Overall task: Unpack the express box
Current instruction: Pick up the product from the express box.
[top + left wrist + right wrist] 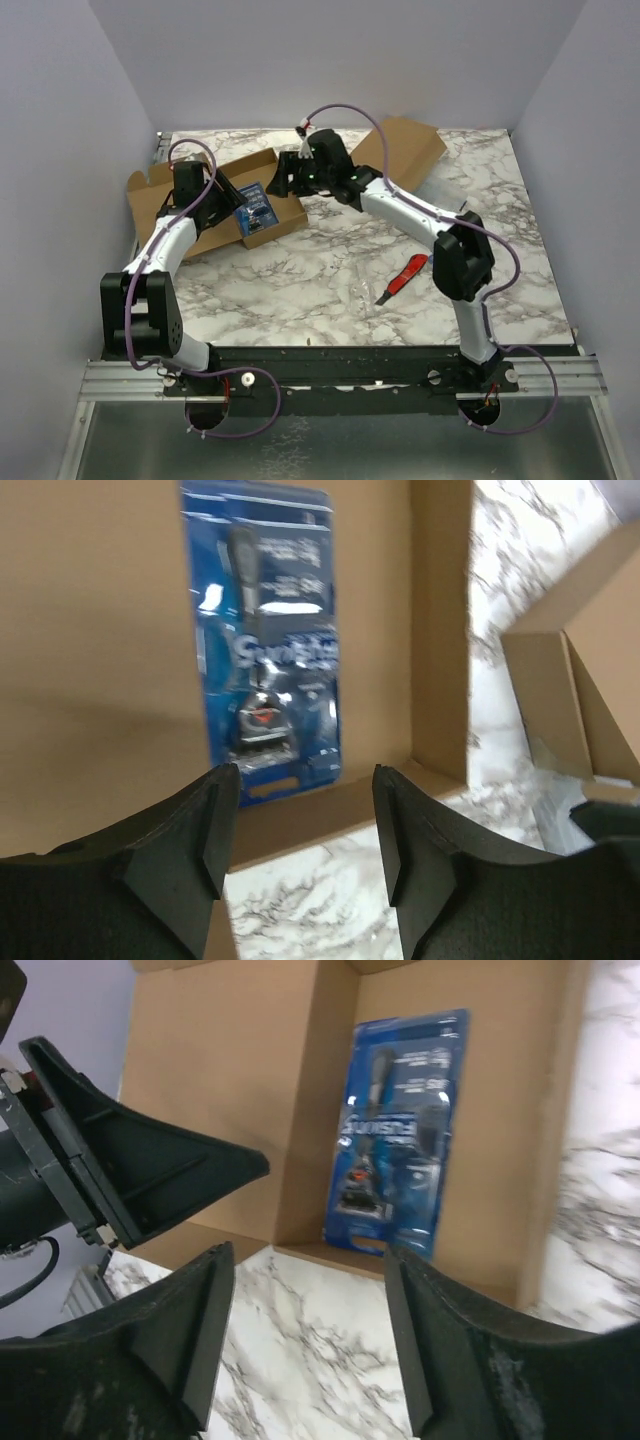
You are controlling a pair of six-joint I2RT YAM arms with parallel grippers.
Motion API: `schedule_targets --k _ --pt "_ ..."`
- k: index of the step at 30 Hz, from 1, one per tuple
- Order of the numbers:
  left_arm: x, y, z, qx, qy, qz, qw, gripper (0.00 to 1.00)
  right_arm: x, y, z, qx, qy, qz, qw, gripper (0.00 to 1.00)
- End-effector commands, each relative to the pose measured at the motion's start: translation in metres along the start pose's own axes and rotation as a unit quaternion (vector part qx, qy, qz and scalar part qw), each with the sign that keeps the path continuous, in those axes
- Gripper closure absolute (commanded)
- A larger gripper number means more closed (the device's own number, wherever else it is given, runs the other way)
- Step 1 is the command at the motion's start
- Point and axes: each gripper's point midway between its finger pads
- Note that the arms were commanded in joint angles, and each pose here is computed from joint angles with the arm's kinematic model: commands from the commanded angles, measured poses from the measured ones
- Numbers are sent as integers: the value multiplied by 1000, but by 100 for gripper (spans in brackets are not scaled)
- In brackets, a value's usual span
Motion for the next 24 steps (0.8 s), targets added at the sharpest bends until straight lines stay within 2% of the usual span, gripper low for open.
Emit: schedule_targets --k 1,3,4,8,13,16,24 --pt "-23 17 23 -60 -12 -38 997 39 11 -41 18 -11 0 -11 1000 36" --pt "-25 26 31 -86 -26 -42 995 39 17 -59 15 6 26 -13 1000 38" --pt "-27 32 33 -97 -32 -47 994 39 22 -67 15 14 48 -15 999 36" --pt "-32 59 42 -131 -48 -76 987 38 35 -97 -2 79 136 -43 987 18" --pt "-38 88 54 -177 -64 -105 977 37 44 -116 -17 102 191 -51 975 4" --pt "-39 98 59 -195 -68 -110 972 37 51 -128 -19 99 218 -45 970 1" --pt "-38 106 61 -202 -79 -112 970 36 69 -155 -26 115 278 -60 952 0"
Point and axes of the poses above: each gripper's point midway between its finger pads, its own y axis back along the fingers, its own z axis along the line the jaws close on, x = y × z, and after that the axes turned 12 degrees about -y, right-handed
